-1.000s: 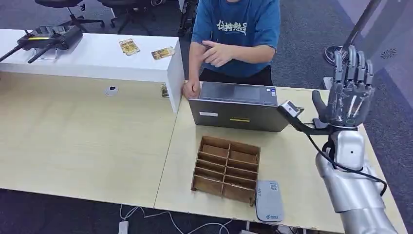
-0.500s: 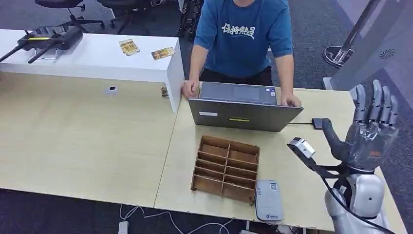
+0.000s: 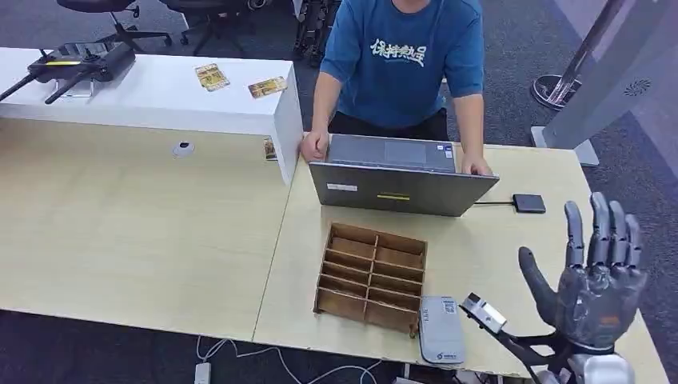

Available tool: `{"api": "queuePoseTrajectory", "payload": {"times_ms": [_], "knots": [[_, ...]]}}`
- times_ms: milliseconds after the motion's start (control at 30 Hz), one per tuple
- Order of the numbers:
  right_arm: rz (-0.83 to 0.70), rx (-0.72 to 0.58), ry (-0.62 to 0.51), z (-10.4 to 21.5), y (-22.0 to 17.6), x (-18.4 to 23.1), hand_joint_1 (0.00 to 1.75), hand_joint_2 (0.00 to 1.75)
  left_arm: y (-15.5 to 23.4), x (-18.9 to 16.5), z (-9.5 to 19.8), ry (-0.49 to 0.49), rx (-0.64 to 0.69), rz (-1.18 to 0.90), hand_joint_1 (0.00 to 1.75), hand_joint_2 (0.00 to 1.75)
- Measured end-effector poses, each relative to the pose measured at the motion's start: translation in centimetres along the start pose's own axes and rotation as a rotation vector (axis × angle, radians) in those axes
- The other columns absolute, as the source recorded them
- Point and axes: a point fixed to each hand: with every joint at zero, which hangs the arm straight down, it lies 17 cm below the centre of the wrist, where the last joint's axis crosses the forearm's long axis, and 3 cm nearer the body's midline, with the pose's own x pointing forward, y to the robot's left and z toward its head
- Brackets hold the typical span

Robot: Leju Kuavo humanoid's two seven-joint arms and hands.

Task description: Pass the card to the sensor for recognition and then transmit it.

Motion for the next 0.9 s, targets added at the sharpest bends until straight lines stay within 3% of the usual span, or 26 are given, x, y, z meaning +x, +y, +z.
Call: {"api": "queuePoseTrajectory", "payload": {"times_ms": [467, 900], "knots": [[-0.056, 0.086, 0.046, 5.8, -1.1, 2.5, 0.0, 1.75, -1.1, -0.3, -0.1, -0.011, 0.008, 0.08, 0.0, 0.0], [-0.161, 0.225, 0.151, 10.2, 1.2, 4.6, 0.0, 1.75, -1.5, 0.0, -0.2, -0.025, 0.016, 0.156, 0.0, 0.0]]}}
